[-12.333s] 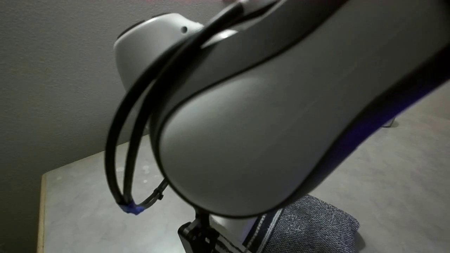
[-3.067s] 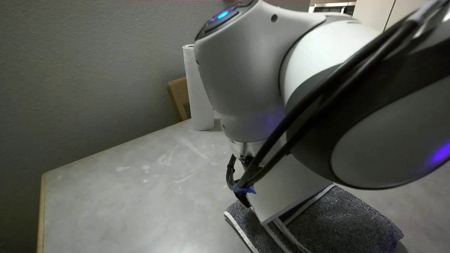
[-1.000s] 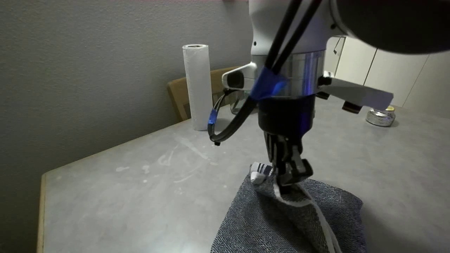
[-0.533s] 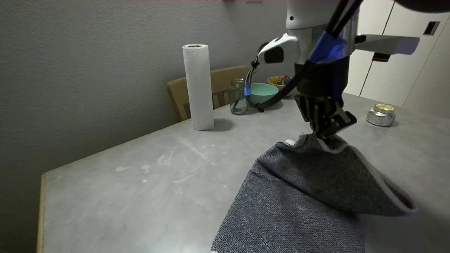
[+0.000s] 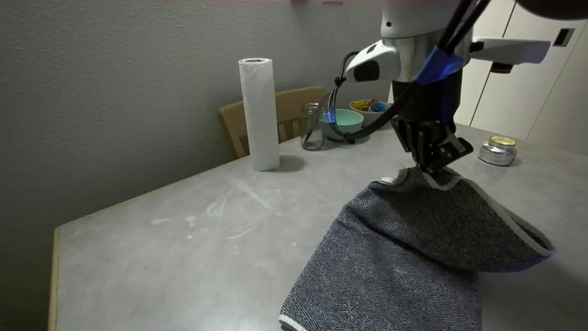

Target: Unfold the towel

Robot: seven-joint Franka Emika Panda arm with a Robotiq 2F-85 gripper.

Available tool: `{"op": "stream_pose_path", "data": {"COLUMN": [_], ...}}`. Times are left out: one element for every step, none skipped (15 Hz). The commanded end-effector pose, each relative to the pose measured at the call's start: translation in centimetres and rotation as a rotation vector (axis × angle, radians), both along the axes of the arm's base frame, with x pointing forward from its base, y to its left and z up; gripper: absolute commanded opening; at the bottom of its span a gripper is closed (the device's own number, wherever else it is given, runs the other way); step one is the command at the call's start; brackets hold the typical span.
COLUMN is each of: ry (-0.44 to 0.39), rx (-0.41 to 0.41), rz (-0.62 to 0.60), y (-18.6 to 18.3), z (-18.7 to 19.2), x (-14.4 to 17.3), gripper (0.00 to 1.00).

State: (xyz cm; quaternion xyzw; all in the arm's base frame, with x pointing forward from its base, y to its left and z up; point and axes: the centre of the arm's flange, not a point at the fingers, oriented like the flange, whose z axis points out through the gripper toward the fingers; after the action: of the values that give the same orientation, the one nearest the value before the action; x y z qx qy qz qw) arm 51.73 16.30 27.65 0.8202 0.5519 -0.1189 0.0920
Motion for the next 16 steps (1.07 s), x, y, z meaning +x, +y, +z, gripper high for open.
{"op": "stream_pose_path", "data": {"ry": [0.000, 0.000, 0.000, 0.001, 0.001, 0.001, 0.001, 0.001, 0.001, -0.007, -0.018, -0.023, -0.023, -0.023, -0.023, -0.021], "rx": [0.000, 0.000, 0.000, 0.000, 0.000, 0.000, 0.000, 0.000, -0.001, -0.005, -0.017, -0.032, -0.051, -0.064, -0.073, -0.080], "rz": [0.000, 0.000, 0.000, 0.000, 0.000, 0.000, 0.000, 0.000, 0.000, 0.017, 0.027, 0.044, 0.070, 0.091, 0.110, 0.128], "y": [0.0, 0.0, 0.0, 0.0, 0.0, 0.0, 0.0, 0.0, 0.0, 0.0, -0.3, -0.7, -1.3, -2.1, -3.0, -3.8], "z": [0.0, 0.0, 0.0, 0.0, 0.0, 0.0, 0.0, 0.0, 0.0, -0.1, -0.2, -0.2, -0.3, -0.3, -0.3, -0.3], "x": [0.0, 0.0, 0.0, 0.0, 0.0, 0.0, 0.0, 0.0, 0.0, 0.1, 0.2, 0.4, 0.7, 1.0, 1.2, 1.4], "gripper": [0.04, 0.04, 0.04, 0.04, 0.04, 0.04, 0.04, 0.04, 0.01, 0.01, 0.01, 0.01, 0.01, 0.01, 0.01, 0.01]}}
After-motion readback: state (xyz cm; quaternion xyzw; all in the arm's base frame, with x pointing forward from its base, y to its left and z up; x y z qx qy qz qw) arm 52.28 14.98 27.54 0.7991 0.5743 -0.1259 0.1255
